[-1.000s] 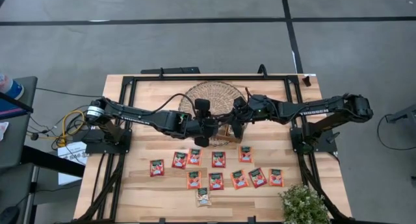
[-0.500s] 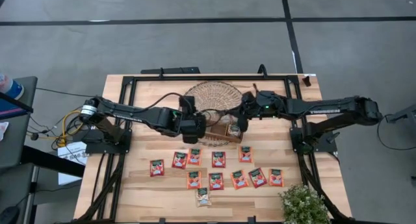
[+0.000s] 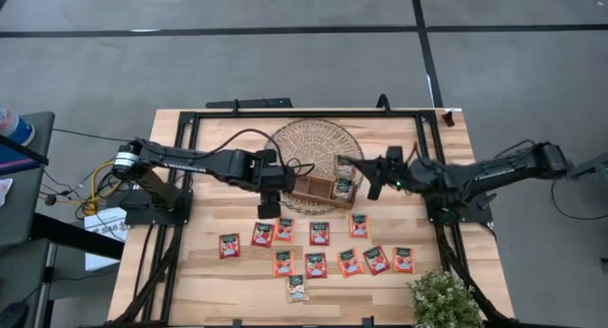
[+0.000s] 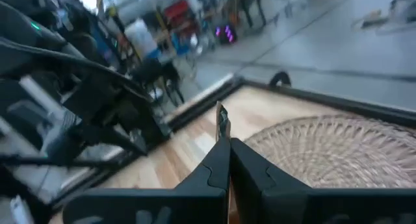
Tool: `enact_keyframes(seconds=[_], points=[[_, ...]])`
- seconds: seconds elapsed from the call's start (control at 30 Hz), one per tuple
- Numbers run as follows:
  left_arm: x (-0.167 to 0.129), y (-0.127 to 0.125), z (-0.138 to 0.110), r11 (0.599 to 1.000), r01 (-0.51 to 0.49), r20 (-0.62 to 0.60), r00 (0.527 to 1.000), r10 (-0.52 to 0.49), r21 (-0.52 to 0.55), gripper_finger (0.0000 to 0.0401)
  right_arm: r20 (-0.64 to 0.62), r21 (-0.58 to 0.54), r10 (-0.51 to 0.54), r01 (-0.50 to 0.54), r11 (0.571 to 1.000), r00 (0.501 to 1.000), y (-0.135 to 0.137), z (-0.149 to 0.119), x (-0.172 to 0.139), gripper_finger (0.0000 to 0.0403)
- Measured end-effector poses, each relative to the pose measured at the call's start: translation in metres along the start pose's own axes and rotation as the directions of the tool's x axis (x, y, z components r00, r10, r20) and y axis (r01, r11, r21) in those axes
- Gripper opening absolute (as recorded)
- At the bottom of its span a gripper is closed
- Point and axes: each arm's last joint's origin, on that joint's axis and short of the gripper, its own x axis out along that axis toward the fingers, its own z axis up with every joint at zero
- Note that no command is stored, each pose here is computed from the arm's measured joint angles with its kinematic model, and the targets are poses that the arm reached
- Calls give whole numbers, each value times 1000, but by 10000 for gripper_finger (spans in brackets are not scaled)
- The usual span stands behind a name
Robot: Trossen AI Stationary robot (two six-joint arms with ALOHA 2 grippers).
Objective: Pick & Place Tea
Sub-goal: Put the brown tea bag into the right section of the wooden organizer
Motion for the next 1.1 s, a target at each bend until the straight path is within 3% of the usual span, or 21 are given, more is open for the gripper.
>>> enact_keyframes(seconds=[0.17, 0.27, 0.53, 0.77, 0.97, 1.1], points=[[-5, 11, -12, 998, 44, 69, 997, -41, -47, 161, 54, 20, -67, 66, 998, 996, 2, -27, 0, 0], [-18, 20, -24, 992, 64, 199, 979, -42, -105, 161, 55, 19, -104, 103, 994, 993, 4, -40, 6, 0], [-44, 34, -75, 942, 254, 551, 829, -96, -218, 161, 2, 22, -166, 166, 986, 986, 0, -69, 14, 0], [-49, 36, -105, 909, 336, 694, 716, -76, -246, 161, -3, 63, -172, 171, 983, 985, -5, -88, -3, 0], [-48, 36, -111, 901, 362, 756, 651, -61, -239, 161, -2, 46, -180, 179, 983, 984, -5, -91, -7, 0], [-38, 33, -115, 899, 377, 768, 635, -76, -223, 161, -7, 42, -183, 183, 982, 983, -6, -92, -7, 0]])
